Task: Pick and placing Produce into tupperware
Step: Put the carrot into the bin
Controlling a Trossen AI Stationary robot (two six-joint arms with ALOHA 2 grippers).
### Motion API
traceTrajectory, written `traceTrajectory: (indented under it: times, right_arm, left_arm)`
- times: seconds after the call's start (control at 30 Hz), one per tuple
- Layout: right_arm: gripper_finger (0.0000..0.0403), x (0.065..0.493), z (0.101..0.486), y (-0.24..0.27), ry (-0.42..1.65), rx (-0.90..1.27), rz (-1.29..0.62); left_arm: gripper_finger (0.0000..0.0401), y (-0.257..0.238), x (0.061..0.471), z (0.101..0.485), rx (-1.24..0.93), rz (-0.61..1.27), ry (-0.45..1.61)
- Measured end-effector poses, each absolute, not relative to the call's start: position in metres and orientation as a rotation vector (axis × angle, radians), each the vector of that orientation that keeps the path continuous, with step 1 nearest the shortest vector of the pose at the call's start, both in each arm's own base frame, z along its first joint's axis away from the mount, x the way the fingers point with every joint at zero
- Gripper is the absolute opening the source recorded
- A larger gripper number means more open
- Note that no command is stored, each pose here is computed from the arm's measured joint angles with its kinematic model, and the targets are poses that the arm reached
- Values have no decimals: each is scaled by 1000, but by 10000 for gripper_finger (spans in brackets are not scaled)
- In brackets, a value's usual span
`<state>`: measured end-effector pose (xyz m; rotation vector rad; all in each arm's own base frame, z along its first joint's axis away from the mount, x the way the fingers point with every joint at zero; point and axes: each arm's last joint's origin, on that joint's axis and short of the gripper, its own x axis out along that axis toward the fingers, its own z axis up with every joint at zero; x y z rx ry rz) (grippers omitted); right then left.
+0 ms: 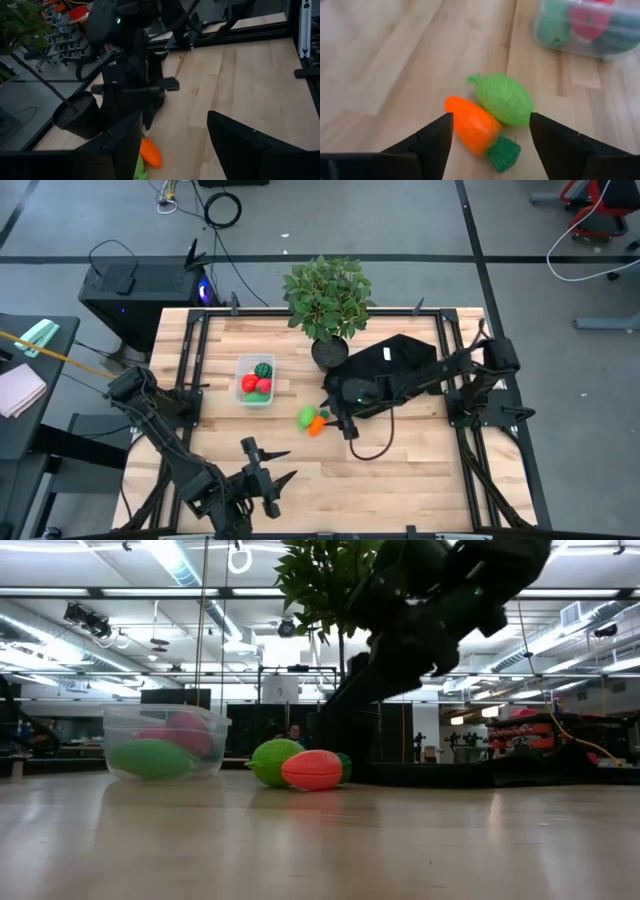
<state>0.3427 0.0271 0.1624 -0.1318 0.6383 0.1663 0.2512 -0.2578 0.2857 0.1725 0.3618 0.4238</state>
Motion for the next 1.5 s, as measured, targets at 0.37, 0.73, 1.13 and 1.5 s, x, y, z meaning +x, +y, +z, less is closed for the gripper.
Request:
traceTrajectory:
  times: [0.37,0.73,1.13,1.5]
  right_arm:
    - [272,364,151,16,777,-187,321]
    - [306,375,142,10,831,-230,329]
    - [295,376,128,10,883,-233,311]
    - [216,379,117,11,895,-206,319]
  left_arm:
    - [231,-259,249,285,176,413,368]
    - [231,-259,249,285,177,414,369]
    - [231,-259,249,285,180,413,371]
    - [231,-259,247,285,170,415,373]
